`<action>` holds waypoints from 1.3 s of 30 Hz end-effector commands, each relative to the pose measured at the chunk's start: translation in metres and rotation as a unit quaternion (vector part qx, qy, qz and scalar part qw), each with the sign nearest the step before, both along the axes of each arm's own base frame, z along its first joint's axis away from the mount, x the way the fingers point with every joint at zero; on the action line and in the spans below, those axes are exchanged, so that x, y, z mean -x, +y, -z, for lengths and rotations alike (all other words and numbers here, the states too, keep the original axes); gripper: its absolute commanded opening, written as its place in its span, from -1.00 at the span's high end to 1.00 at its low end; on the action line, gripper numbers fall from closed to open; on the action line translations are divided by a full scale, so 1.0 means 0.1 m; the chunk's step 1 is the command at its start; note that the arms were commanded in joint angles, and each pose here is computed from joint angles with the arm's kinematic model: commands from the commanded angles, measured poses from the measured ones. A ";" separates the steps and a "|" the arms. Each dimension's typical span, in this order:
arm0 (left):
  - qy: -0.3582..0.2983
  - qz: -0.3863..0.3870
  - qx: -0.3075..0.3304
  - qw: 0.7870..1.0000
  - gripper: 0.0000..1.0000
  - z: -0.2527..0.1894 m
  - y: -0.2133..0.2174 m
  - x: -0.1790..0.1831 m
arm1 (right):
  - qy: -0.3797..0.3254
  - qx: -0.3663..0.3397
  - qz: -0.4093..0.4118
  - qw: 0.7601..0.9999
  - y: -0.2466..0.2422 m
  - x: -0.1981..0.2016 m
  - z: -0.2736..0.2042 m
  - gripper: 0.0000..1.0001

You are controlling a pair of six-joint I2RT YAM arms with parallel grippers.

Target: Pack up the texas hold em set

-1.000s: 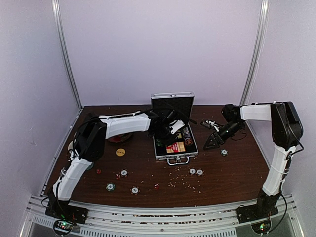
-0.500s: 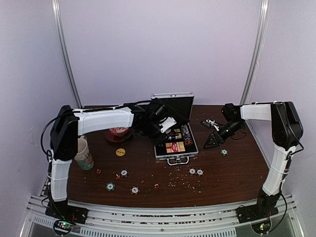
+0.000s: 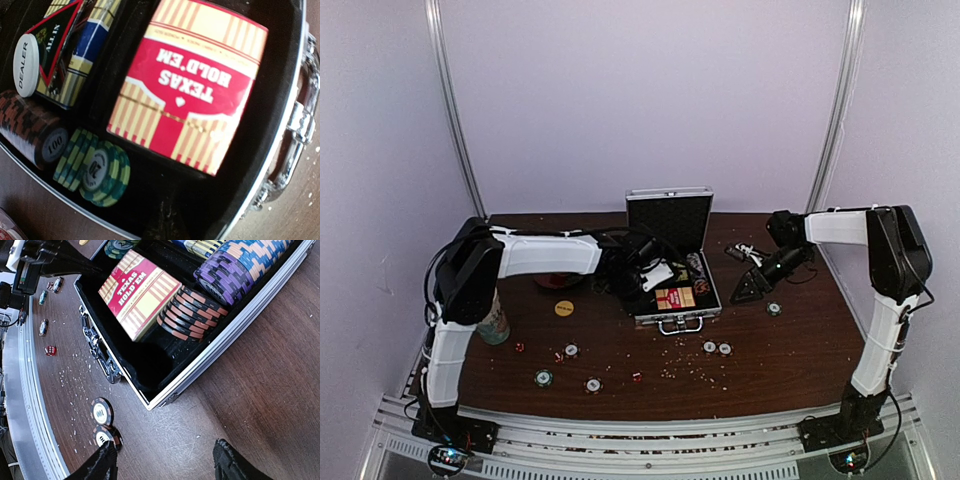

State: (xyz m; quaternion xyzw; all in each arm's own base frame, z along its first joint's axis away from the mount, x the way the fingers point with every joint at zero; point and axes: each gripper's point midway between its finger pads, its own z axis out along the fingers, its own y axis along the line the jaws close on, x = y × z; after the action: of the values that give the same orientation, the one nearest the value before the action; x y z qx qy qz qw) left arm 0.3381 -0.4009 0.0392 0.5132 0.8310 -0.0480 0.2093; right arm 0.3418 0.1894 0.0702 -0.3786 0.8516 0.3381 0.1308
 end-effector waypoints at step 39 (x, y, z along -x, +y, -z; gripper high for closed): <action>0.000 -0.001 0.084 0.996 0.09 -1.24 0.14 0.21 | -0.014 0.010 -0.008 1.000 0.02 -0.06 -0.03 -0.35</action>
State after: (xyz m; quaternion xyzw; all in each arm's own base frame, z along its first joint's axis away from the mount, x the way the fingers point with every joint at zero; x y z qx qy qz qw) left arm 0.3595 -0.3934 0.1541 0.4793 0.8278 -0.0926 0.2765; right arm 0.3411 0.1876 0.0555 -0.3831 0.8554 0.3309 0.1099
